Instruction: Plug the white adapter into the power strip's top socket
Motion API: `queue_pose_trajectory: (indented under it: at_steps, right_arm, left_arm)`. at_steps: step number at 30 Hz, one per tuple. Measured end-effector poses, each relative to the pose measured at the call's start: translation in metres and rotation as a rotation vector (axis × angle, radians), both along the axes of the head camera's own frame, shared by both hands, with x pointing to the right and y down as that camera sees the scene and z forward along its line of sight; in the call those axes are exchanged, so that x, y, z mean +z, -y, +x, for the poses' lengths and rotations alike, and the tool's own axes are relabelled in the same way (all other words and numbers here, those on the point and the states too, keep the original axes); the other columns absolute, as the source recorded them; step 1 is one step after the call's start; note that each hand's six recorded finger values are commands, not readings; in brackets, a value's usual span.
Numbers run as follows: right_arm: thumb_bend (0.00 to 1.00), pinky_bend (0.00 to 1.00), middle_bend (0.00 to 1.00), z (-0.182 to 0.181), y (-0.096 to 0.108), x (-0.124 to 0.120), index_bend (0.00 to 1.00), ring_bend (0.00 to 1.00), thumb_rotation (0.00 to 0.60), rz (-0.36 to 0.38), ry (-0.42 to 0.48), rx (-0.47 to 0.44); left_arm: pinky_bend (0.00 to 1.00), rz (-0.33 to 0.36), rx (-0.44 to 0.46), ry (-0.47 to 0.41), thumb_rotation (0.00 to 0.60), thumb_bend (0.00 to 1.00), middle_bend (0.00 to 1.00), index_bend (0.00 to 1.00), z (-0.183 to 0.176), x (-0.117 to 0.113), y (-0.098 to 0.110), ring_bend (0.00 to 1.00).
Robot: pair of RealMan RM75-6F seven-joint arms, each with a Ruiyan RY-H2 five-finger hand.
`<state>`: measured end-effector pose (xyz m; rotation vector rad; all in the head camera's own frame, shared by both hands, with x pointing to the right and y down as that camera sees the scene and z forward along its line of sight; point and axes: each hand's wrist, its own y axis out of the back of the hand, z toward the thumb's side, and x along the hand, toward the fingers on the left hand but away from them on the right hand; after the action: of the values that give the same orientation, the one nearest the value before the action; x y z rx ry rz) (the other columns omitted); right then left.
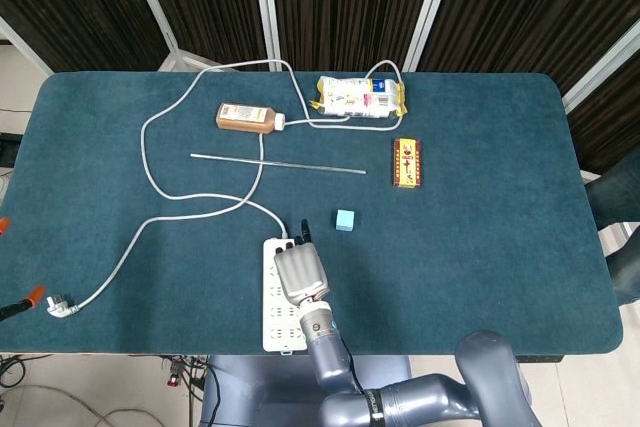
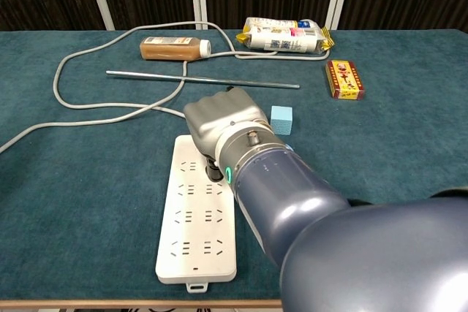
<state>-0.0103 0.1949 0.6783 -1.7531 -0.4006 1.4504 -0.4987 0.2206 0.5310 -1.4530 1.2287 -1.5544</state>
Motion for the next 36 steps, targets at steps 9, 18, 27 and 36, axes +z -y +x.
queue_pose_trajectory:
  at_steps: [9, 18, 27, 36]
  right_arm:
    - [0.56, 0.06, 0.34, 0.003, 0.002, -0.001, 0.35, 0.25, 0.600, -0.005, -0.007, -0.005]
    - [0.42, 0.06, 0.29, 0.006, 0.003, -0.005, 0.21, 0.22, 0.600, -0.012, -0.018, -0.017]
    - [0.24, 0.04, 0.22, 0.009, 0.005, -0.013, 0.11, 0.16, 0.600, -0.024, -0.051, -0.044]
    - [0.24, 0.04, 0.22, 0.017, 0.018, -0.036, 0.10, 0.16, 0.600, -0.012, 0.028, 0.005]
  left_arm:
    - [0.00, -0.004, 0.002, 0.002, 0.600, 0.12, 0.00, 0.11, 0.001, 0.001, 0.000, 0.00]
    - [0.00, -0.011, 0.005, 0.004, 0.600, 0.12, 0.00, 0.11, 0.002, 0.003, 0.000, 0.00]
    - [0.00, -0.015, 0.006, 0.006, 0.600, 0.12, 0.00, 0.11, 0.002, 0.003, -0.001, 0.00]
    - [0.00, -0.014, 0.006, 0.004, 0.600, 0.12, 0.00, 0.11, 0.002, 0.003, -0.001, 0.00]
